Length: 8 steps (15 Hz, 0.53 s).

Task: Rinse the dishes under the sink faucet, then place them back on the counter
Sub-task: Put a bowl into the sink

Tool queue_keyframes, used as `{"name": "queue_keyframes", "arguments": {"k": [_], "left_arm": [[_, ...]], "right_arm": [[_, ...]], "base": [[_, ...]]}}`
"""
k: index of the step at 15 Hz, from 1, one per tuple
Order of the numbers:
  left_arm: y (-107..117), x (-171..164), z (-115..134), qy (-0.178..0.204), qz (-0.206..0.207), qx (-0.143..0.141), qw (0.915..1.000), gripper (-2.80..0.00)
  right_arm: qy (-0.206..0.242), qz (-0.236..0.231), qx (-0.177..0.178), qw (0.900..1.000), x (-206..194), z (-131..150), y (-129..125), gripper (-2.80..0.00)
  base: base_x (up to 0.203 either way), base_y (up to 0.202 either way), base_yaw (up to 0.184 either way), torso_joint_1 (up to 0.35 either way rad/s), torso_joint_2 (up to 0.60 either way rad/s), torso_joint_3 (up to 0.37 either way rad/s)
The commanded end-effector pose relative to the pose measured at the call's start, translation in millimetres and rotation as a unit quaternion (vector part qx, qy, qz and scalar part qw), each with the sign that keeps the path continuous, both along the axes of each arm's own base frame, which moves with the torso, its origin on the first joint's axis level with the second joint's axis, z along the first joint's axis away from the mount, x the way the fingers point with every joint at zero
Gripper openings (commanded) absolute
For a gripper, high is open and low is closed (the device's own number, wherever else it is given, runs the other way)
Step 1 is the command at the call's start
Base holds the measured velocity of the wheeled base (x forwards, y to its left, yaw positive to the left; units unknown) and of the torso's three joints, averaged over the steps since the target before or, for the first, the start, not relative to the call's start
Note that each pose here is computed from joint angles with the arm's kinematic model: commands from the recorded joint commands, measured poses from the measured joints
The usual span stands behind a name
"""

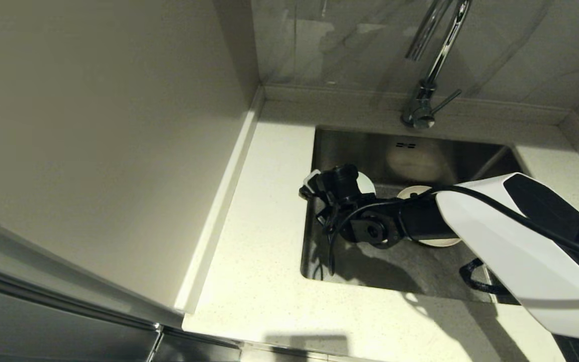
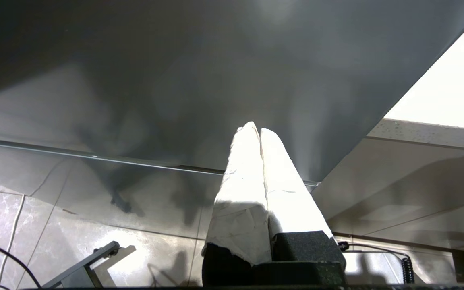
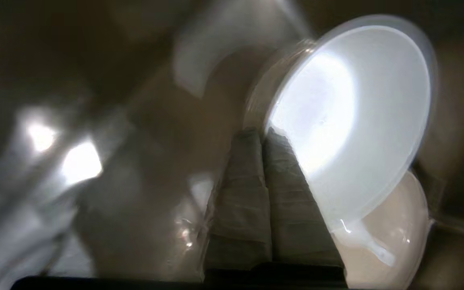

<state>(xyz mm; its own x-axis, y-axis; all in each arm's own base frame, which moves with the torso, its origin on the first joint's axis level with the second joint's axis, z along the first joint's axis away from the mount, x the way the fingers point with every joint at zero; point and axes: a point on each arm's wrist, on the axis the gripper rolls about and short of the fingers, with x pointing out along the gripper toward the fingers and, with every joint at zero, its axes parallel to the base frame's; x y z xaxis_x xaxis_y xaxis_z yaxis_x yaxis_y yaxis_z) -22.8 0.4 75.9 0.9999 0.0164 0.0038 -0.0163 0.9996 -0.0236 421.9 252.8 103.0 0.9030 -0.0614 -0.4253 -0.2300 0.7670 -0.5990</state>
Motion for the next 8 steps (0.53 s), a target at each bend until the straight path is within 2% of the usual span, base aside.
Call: {"name": "queue_keyframes", "arguments": {"k": [1, 4, 8], "left_arm": [[0.0, -0.2, 0.0, -0.002, 0.000, -0.001, 1.0000, -2.80], [0.0, -0.2, 0.0, -0.002, 0.000, -0.001, 1.0000, -2.80], [0.0, -0.2, 0.0, -0.002, 0.000, -0.001, 1.0000, -2.80]], "right_arm": [[0.001, -0.010, -0.004, 1.000, 5.4, 0.6, -8.6, -2.80], [-0.003, -0.024, -0.001, 1.000, 3.2, 24.9, -24.6, -2.80], [-0.011, -0.040, 0.004, 0.999, 9.3, 35.0, -39.3, -2.80]], "base": [[0.000, 0.000, 0.000, 0.000, 0.00, 0.000], [0.000, 0.000, 0.000, 0.000, 0.00, 0.000], [0.000, 0.000, 0.000, 0.000, 0.00, 0.000]]}}
